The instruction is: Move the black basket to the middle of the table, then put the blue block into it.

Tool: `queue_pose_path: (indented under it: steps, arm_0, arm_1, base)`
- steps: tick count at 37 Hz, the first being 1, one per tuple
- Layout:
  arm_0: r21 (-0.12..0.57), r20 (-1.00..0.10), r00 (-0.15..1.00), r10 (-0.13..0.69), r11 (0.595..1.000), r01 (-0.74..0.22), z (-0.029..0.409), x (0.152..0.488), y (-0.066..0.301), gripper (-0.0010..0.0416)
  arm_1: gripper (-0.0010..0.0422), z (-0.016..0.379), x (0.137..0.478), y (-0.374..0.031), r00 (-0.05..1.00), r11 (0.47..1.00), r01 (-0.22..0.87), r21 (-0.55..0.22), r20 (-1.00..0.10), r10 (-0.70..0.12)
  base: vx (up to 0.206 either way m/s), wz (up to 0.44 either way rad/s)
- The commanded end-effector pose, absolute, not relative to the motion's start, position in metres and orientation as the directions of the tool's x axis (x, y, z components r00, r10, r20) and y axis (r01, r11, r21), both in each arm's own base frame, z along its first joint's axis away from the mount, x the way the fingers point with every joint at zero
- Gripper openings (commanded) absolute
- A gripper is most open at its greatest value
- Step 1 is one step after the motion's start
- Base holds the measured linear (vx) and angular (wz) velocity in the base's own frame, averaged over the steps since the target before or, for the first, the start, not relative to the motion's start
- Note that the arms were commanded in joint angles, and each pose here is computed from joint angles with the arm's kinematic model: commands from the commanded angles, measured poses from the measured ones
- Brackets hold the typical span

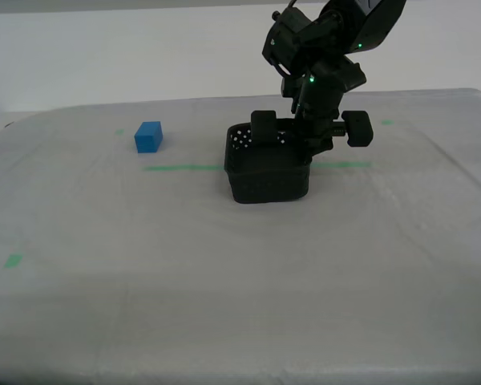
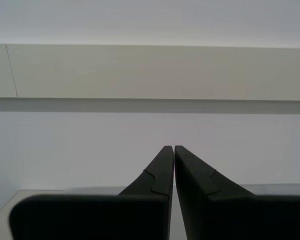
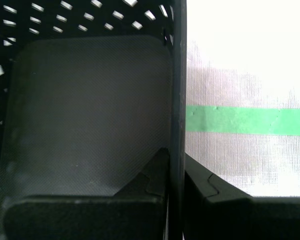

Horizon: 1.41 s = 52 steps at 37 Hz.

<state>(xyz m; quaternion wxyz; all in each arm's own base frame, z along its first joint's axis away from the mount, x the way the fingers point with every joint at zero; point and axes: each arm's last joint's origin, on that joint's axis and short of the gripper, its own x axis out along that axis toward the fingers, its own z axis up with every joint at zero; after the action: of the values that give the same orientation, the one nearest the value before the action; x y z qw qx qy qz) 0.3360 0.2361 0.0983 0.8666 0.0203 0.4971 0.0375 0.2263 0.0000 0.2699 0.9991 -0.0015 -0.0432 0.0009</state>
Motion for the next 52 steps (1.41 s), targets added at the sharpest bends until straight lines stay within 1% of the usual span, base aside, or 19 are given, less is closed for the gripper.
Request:
queue_pose_path:
  steps: [1,17,24,31,36,37,40,43,48,52]
  arm_0:
    - [0.066,-0.86,0.505,0.075,0.997,-0.036,0.099,0.336,0.235,0.003]
    - [0.066,-0.86,0.504,0.075,0.997,-0.036,0.099,0.337,0.234,0.0158]
    - [0.046,-0.852,0.516,0.086,0.995,-0.089,0.109,0.338,0.234,0.0247]
    - [0.065,-0.834,0.543,0.1,0.994,-0.083,0.126,0.339,0.231,0.0347]
    - [0.066,-0.829,0.55,0.1,0.994,-0.081,0.136,0.338,0.227,0.0401]
    - [0.066,-0.829,0.551,0.101,0.994,-0.083,0.139,0.338,0.226,0.0406]
    - [0.062,-0.83,0.55,0.097,0.995,-0.081,0.145,0.337,0.223,0.0389]
    - [0.061,-0.83,0.55,0.092,0.995,-0.074,0.153,0.336,0.219,0.0382]
    - [0.063,-0.823,0.561,0.086,0.996,-0.06,0.169,0.334,0.211,0.0389]
    - [0.042,-0.816,0.575,0.057,0.998,-0.04,0.182,0.333,0.202,0.0398]
  arm_1:
    - [0.0,0.271,0.226,0.0,0.996,1.0,-0.003,0.0,0.092,0.003]
    - [0.0,0.271,0.226,0.0,0.996,1.0,-0.003,0.0,0.092,0.003]
    - [0.0,0.271,0.226,0.0,0.996,1.0,-0.003,0.0,0.092,0.003]
    - [0.0,0.271,0.226,0.0,0.996,1.0,-0.003,0.0,0.092,0.003]
    - [0.0,0.271,0.226,0.0,0.996,1.0,-0.003,0.0,0.092,0.003]
    - [0.0,0.271,0.226,0.0,0.996,1.0,-0.003,0.0,0.092,0.003]
    - [0.0,0.271,0.226,0.0,0.996,1.0,-0.003,0.0,0.092,0.003]
    - [0.0,0.271,0.226,0.0,0.996,1.0,-0.003,0.0,0.092,0.003]
    - [0.0,0.271,0.226,0.0,0.996,1.0,-0.003,0.0,0.092,0.003]
    - [0.0,0.271,0.226,0.0,0.996,1.0,-0.003,0.0,0.092,0.003]
  base:
    - [0.0,0.0]
    - [0.0,0.0]
    - [0.0,0.0]
    - [0.0,0.0]
    - [0.0,0.0]
    - [0.0,0.0]
    - [0.0,0.0]
    - [0.0,0.0]
    - [0.0,0.0]
    - [0.0,0.0]
